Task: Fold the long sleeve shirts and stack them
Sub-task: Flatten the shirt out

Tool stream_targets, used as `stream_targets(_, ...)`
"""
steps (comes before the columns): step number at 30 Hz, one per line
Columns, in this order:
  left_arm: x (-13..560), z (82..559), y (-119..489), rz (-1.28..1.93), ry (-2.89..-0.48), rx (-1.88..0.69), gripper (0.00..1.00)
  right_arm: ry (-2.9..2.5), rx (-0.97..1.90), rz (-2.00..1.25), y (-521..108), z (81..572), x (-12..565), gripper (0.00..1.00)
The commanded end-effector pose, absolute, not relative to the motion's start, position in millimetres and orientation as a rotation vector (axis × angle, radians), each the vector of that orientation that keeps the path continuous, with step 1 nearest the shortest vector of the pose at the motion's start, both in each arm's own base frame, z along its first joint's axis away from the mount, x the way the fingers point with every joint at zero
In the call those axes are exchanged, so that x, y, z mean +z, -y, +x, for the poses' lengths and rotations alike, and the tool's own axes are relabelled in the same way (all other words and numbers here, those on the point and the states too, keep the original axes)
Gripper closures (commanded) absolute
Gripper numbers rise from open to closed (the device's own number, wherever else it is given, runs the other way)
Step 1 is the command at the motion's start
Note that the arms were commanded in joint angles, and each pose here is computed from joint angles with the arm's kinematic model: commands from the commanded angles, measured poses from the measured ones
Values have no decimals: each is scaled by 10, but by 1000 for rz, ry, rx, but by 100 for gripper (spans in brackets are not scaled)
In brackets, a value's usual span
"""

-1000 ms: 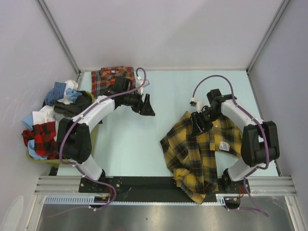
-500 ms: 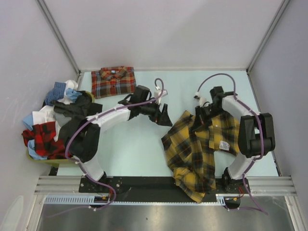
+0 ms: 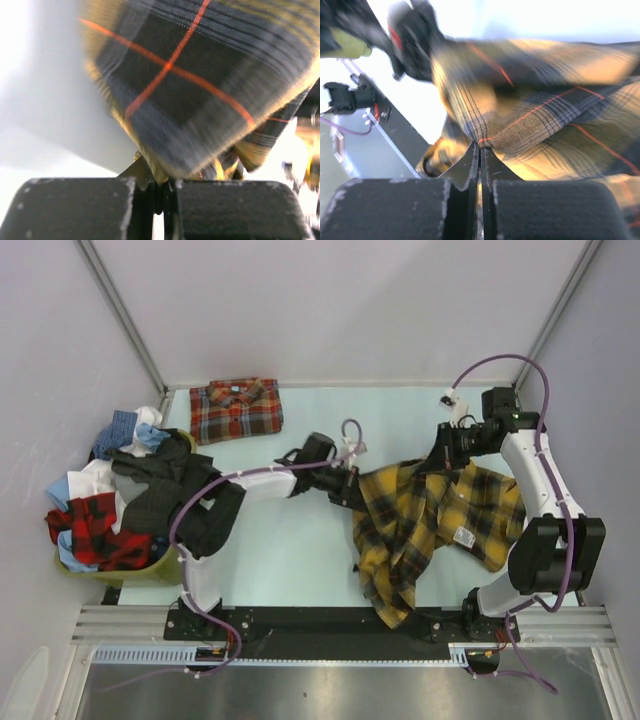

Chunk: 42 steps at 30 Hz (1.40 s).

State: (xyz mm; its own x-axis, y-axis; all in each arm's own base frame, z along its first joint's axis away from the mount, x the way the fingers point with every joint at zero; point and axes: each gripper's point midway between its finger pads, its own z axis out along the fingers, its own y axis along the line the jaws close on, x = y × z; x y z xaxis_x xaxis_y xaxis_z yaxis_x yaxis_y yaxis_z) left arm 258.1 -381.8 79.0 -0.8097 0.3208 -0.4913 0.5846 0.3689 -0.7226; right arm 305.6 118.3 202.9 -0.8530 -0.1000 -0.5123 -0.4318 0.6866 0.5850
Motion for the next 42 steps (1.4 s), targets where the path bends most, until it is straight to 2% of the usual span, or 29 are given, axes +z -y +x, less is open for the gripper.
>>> stream_targets(1,1813,3439,3149,645,-2080,-1267,100,-2274,879,-492,-1155,3441,2560,100)
stream_targets(2,1986,3433,3078,746,-2013,-1211,100,-2238,868,-509,-1179,3519,2670,100)
stream_targets(4,2108,3015,2909,878,-2045,-1215,100,-2202,924,-619,-1472,3476,2772,100)
stream_targets(6,1844,2605,2691,956,-2124,-1212,100,-2192,970,-698,-1660,3312,2828,100)
stream_targets(7,1895,2448,2587,995,-2082,-1172,100,-2192,997,-733,-1706,3204,2786,100)
stream_targets(9,1402,2000,2351,1001,-2267,-1195,100,-2326,1010,-731,-1588,2845,2444,100)
stream_targets(11,1190,1806,2224,1069,-2315,-1174,86,-2478,962,-694,-1234,2563,2008,100)
stream_targets(13,1310,1868,2138,1051,-2260,-1148,65,-2516,763,-584,-555,2599,1819,100)
stream_targets(16,1410,1987,2095,1101,-2119,-1066,42,-2558,607,-446,91,2644,1741,100)
stream_targets(19,1522,2206,2098,1179,-2022,-952,27,-2568,606,-400,214,2732,1797,100)
stream_targets(22,1623,2535,2292,1278,-1942,-872,22,-2564,633,-347,184,2847,1780,100)
stream_targets(24,1485,2758,2490,1344,-1957,-821,20,-2578,668,-293,167,2881,1751,100)
stream_targets(26,1631,2908,2879,1421,-1864,-809,17,-2589,706,-228,204,2914,1700,100)
stream_targets(27,1451,2973,3019,1458,-1888,-812,14,-2591,727,-187,210,2917,1698,100)
stream_targets(28,1545,2977,3252,1528,-1802,-796,14,-2572,739,-171,226,2965,1737,100)
stream_targets(30,1284,2888,3450,1678,-1763,-777,14,-2549,745,-139,254,3017,1817,100)
stream_targets(32,1152,2773,3467,1786,-1754,-794,15,-2501,718,-142,294,3140,1976,100)
stream_targets(34,1004,2704,3435,1860,-1732,-807,21,-2452,704,-128,316,3278,2107,100)
stream_targets(35,926,2604,3354,1908,-1751,-822,26,-2417,680,-133,346,3392,2218,100)
stream_targets(36,862,2545,3274,1979,-1713,-815,41,-2393,678,-140,330,3467,2282,100)
stream_targets(38,730,2174,2971,2088,-1757,-878,58,-2320,639,-152,345,3722,2501,100)
stream_targets(39,721,2031,2871,2160,-1692,-884,69,-2284,644,-160,314,3808,2612,100)
stream_targets(40,548,1746,2625,2225,-1736,-910,73,-2246,658,-166,242,3916,2725,100)
stream_targets(42,642,1427,2495,2293,-1642,-890,81,-2138,694,-213,116,4037,3112,100)
